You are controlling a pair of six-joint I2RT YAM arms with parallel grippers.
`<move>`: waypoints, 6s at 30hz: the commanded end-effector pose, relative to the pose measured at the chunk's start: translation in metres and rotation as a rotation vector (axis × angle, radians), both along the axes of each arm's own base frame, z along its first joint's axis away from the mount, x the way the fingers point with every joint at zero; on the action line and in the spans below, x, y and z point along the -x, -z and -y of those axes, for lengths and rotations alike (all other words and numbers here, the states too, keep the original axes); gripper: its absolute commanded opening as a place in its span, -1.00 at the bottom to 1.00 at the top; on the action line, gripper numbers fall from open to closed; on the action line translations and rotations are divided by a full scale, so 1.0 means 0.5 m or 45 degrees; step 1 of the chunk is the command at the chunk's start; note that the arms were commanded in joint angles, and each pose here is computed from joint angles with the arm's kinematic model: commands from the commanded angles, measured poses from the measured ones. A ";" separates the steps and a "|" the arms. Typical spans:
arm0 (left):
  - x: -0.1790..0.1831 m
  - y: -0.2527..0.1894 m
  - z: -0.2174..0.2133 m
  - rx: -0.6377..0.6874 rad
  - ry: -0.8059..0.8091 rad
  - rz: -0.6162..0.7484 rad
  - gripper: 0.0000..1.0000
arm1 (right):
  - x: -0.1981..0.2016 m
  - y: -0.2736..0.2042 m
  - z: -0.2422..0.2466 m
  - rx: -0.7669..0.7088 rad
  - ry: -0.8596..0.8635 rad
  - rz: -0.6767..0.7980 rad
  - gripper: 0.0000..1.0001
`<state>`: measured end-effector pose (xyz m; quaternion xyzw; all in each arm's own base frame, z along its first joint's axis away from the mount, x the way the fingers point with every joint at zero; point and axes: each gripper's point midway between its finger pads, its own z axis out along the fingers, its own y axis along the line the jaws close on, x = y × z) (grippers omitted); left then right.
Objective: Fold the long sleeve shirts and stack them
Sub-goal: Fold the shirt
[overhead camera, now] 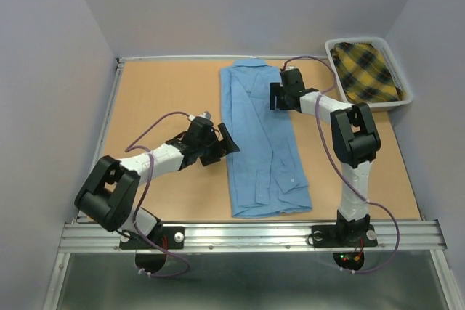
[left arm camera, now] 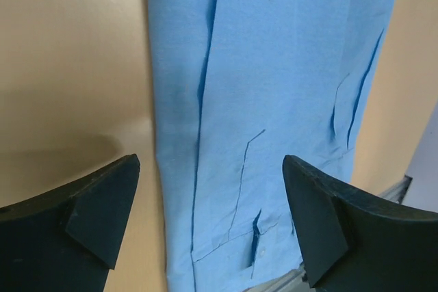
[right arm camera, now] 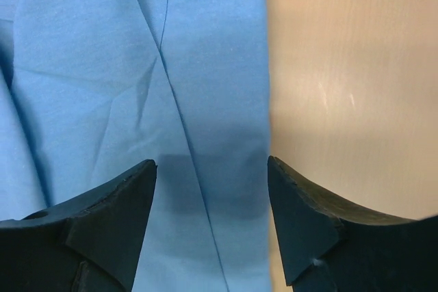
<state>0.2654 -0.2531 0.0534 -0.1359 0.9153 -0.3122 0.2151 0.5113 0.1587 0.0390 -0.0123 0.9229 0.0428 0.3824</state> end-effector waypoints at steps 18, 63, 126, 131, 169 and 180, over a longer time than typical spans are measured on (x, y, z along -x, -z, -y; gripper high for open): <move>-0.131 -0.167 0.043 -0.145 0.081 0.363 0.35 | 0.345 -0.134 0.029 -0.297 -0.035 -0.084 0.22; -0.042 -0.161 -0.117 -0.120 -0.108 0.286 0.86 | 0.390 -0.201 -0.001 -0.580 0.088 0.022 0.72; 0.215 0.029 -0.011 0.070 0.121 -0.066 0.38 | 0.478 -0.038 0.048 -0.596 0.349 -0.167 -0.25; 0.216 0.029 -0.010 0.073 0.125 -0.066 0.38 | 0.486 -0.024 0.036 -0.615 0.327 -0.223 -0.26; 0.211 0.024 -0.005 0.081 0.125 -0.060 0.38 | 0.516 -0.060 0.012 -0.691 0.217 -0.246 -0.99; 0.202 0.010 0.005 0.103 0.112 -0.052 0.38 | 0.558 -0.044 0.001 -0.791 0.267 -0.347 -0.99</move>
